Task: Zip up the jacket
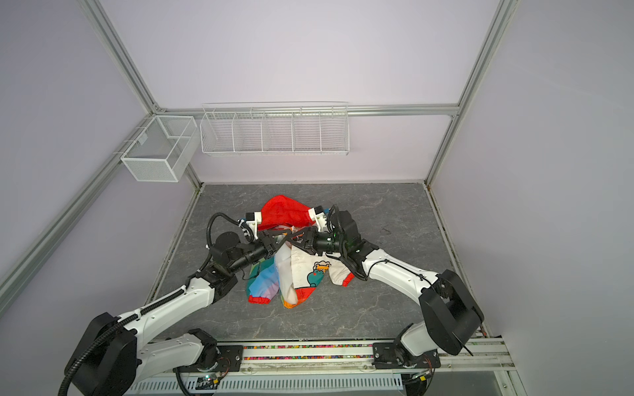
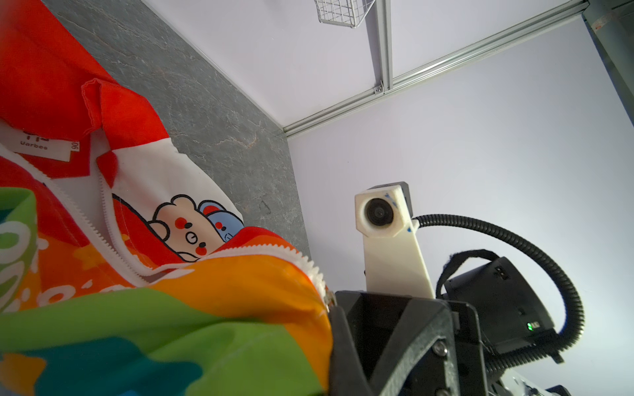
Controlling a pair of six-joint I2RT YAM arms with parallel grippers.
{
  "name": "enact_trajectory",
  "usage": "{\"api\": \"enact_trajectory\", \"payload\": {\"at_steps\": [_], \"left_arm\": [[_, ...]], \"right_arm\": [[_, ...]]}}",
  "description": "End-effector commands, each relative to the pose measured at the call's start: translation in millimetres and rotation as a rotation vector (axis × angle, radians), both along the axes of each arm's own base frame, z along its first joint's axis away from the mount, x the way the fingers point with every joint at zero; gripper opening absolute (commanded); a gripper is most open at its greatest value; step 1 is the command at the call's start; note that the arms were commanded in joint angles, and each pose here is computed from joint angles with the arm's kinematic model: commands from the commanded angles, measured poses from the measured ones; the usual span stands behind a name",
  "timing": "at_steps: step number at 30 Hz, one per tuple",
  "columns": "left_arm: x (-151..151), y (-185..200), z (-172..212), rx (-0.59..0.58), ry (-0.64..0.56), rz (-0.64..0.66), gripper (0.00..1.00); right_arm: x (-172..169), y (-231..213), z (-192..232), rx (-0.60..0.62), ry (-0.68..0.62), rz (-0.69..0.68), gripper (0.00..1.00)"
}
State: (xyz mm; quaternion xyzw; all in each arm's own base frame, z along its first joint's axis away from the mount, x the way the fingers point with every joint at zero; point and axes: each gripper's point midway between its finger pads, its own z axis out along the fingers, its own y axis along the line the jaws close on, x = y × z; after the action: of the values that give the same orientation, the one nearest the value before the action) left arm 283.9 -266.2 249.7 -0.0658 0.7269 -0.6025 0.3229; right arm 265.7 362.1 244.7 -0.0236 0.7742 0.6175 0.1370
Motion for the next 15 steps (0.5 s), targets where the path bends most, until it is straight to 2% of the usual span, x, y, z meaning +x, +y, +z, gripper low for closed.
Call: {"api": "enact_trajectory", "payload": {"at_steps": [1, 15], "left_arm": [[2.0, 2.3, 3.4, -0.020, -0.014, 0.011, 0.00], [1.7, 2.3, 1.6, -0.020, -0.012, 0.012, 0.00]], "right_arm": [[-4.9, 3.8, 2.7, 0.016, 0.012, 0.015, 0.36], [-8.0, -0.4, 3.7, -0.006, 0.013, 0.002, 0.30]]}}
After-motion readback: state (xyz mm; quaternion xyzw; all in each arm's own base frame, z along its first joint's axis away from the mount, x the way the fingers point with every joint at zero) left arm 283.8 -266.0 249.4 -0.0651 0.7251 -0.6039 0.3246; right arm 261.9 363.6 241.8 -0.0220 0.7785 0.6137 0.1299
